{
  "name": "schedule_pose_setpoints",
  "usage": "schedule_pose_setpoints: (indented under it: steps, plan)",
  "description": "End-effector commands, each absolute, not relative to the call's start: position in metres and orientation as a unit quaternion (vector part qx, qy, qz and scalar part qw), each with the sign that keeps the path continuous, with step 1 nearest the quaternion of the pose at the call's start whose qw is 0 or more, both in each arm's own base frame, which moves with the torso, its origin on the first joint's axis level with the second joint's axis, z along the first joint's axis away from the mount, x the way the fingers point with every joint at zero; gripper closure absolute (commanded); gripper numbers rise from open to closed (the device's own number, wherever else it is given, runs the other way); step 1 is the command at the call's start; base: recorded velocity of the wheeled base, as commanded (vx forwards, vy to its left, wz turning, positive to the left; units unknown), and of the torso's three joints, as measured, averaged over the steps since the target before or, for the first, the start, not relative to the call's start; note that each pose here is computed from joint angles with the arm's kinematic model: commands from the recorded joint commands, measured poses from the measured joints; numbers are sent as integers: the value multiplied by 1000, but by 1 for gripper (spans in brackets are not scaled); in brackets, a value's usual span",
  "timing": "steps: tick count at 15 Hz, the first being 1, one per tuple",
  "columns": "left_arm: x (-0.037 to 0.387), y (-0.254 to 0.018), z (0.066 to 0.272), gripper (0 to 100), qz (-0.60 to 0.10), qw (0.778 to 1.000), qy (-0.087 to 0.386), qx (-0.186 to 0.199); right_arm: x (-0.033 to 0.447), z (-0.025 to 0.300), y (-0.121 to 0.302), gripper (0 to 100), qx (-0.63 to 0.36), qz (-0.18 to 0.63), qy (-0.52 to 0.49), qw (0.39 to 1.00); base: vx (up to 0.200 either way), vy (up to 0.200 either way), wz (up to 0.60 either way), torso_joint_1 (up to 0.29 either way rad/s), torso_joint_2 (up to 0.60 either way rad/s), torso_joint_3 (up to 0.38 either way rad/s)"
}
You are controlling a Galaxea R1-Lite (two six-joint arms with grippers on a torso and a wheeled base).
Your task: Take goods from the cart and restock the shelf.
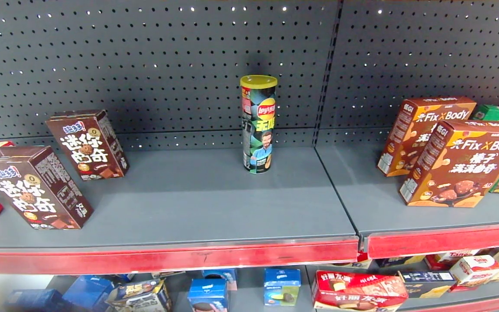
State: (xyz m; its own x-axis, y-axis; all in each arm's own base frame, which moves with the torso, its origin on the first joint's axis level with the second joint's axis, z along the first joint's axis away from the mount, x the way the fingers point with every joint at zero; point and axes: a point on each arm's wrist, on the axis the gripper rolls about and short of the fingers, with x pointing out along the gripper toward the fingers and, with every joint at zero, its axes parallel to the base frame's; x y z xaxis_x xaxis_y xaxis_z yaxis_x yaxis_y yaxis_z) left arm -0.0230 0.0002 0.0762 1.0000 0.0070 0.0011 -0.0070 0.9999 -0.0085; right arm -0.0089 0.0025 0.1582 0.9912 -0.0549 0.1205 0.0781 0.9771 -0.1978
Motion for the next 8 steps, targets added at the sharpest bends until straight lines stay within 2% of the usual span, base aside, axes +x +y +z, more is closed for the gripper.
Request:
schedule_pose_setpoints:
  steps: [1, 5, 8]
  plan:
    - [-23, 0, 76, 0, 4, 1000, 0, -5, -8, 187, 4, 0, -143, -78, -75, 984, 0, 0, 0, 0, 0, 0]
    - [-23, 0, 76, 0, 4, 1000, -1, -5, -7, 197, 0, 0, -161, -167, -38, 972, 0, 0, 0, 0, 0, 0]
    - [-23, 0, 76, 0, 4, 1000, -1, -5, -13, 191, 0, 0, -169, -185, -36, 968, 0, 0, 0, 0, 0, 0]
